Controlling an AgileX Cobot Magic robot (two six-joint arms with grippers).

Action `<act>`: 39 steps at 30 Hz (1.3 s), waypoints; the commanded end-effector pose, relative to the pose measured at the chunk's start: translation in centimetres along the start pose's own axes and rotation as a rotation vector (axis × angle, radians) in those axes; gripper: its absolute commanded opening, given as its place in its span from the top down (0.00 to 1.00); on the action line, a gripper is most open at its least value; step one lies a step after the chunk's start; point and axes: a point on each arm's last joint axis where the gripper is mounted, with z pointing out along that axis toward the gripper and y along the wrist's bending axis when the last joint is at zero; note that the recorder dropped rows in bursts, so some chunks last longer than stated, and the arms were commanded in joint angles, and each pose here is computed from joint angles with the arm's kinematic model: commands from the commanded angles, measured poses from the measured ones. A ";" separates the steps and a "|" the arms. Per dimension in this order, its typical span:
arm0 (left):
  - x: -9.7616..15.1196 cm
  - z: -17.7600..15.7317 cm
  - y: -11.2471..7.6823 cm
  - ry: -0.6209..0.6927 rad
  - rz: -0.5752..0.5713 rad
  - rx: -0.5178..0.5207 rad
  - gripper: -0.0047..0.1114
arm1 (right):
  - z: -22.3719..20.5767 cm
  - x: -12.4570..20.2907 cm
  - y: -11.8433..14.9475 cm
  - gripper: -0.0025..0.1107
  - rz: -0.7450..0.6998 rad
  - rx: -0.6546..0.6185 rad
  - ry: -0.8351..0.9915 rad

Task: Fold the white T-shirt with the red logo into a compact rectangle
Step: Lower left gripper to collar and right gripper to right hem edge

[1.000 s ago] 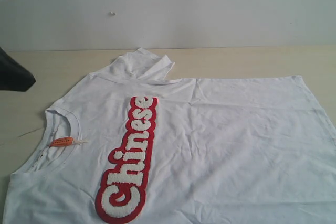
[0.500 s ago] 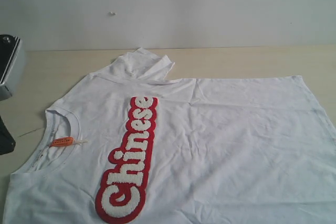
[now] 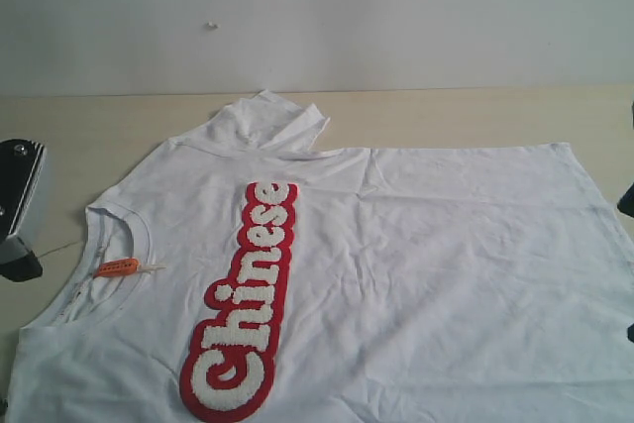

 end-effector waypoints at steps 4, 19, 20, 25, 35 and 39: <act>-0.4 0.0 -0.3 -0.051 -0.033 0.004 0.10 | 0.1 -0.7 0.1 0.15 0.038 -0.011 -0.078; -1.0 -0.1 -0.1 -0.111 -0.068 -0.015 0.10 | 0.1 -0.2 -0.2 0.15 -0.030 0.013 -0.019; -0.9 0.0 0.0 -0.097 -0.058 -0.020 0.10 | 0.1 -0.1 -0.2 0.15 -0.039 0.017 -0.007; -0.9 -0.1 0.1 -0.096 -0.059 -0.038 0.10 | 0.1 -0.1 -0.3 0.15 -0.042 0.035 -0.008; -0.9 -0.1 0.0 -0.103 -0.066 -0.021 0.10 | 0.1 -0.2 -0.9 0.15 -0.046 0.097 -0.022; -0.8 -0.1 -0.7 -0.087 -0.063 0.057 0.10 | 0.1 0.2 -1.2 0.14 -0.078 0.126 0.027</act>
